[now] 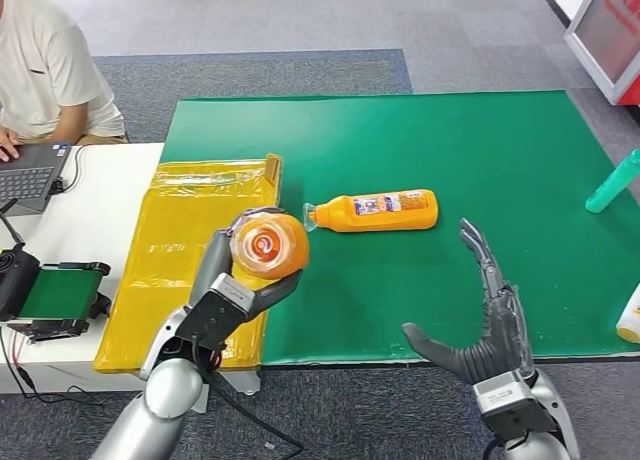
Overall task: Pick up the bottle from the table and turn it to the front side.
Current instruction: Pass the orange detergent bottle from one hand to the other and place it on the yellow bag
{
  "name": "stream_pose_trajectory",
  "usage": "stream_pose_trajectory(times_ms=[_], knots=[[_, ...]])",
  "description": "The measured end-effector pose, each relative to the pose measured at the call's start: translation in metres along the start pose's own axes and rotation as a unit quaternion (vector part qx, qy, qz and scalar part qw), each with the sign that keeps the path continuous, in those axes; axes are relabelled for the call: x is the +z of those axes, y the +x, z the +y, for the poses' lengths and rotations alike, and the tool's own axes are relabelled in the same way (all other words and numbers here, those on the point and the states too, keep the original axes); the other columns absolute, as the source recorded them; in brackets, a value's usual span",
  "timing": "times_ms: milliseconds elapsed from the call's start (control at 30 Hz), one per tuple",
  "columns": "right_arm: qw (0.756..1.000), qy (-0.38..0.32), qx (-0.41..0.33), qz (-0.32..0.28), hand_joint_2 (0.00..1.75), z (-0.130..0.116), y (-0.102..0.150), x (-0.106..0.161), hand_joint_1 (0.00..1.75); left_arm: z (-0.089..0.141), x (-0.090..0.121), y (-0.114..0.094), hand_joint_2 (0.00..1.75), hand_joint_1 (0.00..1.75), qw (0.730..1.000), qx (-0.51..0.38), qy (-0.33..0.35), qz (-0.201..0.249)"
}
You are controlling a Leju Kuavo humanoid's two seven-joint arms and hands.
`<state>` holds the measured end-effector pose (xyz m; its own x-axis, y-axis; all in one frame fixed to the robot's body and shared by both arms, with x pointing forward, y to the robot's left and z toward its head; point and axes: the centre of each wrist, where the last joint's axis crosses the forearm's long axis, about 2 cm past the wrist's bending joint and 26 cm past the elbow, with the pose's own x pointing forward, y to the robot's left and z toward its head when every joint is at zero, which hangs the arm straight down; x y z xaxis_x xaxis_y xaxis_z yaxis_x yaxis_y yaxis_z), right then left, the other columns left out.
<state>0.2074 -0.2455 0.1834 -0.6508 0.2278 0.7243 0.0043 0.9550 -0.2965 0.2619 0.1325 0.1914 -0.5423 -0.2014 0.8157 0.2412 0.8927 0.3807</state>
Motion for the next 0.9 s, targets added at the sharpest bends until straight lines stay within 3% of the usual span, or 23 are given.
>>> stream_pose_trajectory(times_ms=[300,533,700,900], knots=[[1.000,0.004,0.004,0.001,1.75,-0.006,0.001,0.001,0.00,0.006,0.000,-0.002,1.75,1.75,0.994,-0.109,0.014,0.019],[1.000,0.002,0.006,0.000,1.75,-0.006,0.005,0.001,0.00,0.011,0.002,-0.009,1.75,1.75,0.977,-0.207,0.018,0.046],[1.000,-0.003,0.009,-0.003,1.75,-0.006,0.009,-0.001,0.00,0.015,0.005,-0.016,1.75,1.75,0.951,-0.302,0.020,0.065],[1.000,-0.009,0.013,-0.009,1.75,-0.007,0.012,-0.003,0.00,0.019,0.009,-0.025,1.75,1.75,0.938,-0.338,0.015,0.082]])
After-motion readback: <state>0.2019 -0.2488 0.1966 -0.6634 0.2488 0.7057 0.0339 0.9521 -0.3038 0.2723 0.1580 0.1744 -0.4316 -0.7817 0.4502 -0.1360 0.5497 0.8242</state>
